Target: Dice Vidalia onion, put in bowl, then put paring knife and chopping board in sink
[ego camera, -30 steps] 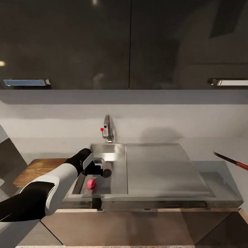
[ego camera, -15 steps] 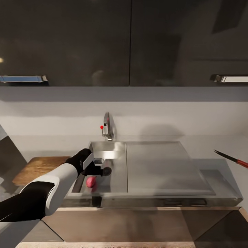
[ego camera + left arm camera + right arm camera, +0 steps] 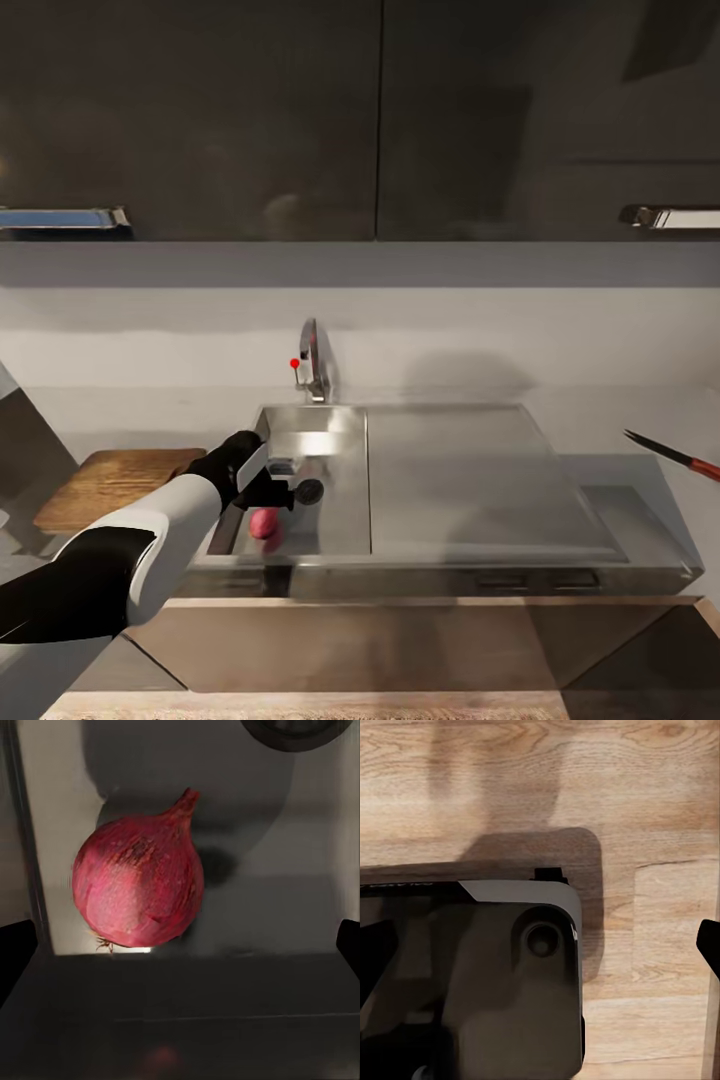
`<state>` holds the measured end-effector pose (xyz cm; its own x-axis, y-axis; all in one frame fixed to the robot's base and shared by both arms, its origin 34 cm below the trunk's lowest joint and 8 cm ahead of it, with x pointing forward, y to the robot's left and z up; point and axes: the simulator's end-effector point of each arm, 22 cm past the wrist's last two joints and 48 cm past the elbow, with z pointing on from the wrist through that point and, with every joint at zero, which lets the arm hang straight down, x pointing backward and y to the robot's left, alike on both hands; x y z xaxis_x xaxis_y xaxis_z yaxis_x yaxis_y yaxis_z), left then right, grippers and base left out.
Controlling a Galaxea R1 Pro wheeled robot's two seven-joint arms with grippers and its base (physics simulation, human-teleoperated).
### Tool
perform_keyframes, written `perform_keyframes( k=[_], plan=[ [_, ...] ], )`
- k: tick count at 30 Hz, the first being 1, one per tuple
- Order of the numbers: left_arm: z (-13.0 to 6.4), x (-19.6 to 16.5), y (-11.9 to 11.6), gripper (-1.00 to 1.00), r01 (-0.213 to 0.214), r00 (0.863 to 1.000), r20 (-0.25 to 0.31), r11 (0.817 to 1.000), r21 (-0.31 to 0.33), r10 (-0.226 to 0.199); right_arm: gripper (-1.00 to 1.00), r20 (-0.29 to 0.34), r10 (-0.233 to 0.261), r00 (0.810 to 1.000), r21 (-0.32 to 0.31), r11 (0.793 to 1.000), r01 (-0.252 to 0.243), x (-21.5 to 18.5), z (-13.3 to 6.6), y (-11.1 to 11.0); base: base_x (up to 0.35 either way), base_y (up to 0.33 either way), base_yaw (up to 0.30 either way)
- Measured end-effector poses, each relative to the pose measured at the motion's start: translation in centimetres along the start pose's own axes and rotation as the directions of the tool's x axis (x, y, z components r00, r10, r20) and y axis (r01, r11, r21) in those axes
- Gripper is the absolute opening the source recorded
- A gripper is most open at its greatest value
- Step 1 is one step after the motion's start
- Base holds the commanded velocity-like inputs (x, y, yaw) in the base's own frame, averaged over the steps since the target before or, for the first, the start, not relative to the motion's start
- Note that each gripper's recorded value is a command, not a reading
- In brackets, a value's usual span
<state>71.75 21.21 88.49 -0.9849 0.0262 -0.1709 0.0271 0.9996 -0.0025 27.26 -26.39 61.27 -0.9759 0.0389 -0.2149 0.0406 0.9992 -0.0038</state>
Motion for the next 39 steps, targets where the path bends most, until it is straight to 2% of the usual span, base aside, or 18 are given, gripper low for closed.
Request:
perform_keyframes(
  k=[12,39],
  plan=[
    [1.1,0.3,1.4,1.0,0.014,1.0,-0.016,1.0,-0.014,-0.015,1.0,-0.019,0.0,1.0,0.001,1.0,0.0,0.8,0.1,0.0,0.0,0.0,0.0],
    [3.5,1.3,1.5,1.0,0.013,0.998,-0.056,1.0,-0.015,-0.013,1.0,-0.062,-0.001,0.998,0.002,1.0,0.001,2.6,0.4,-0.1,0.002,0.0,0.0]
  ],
)
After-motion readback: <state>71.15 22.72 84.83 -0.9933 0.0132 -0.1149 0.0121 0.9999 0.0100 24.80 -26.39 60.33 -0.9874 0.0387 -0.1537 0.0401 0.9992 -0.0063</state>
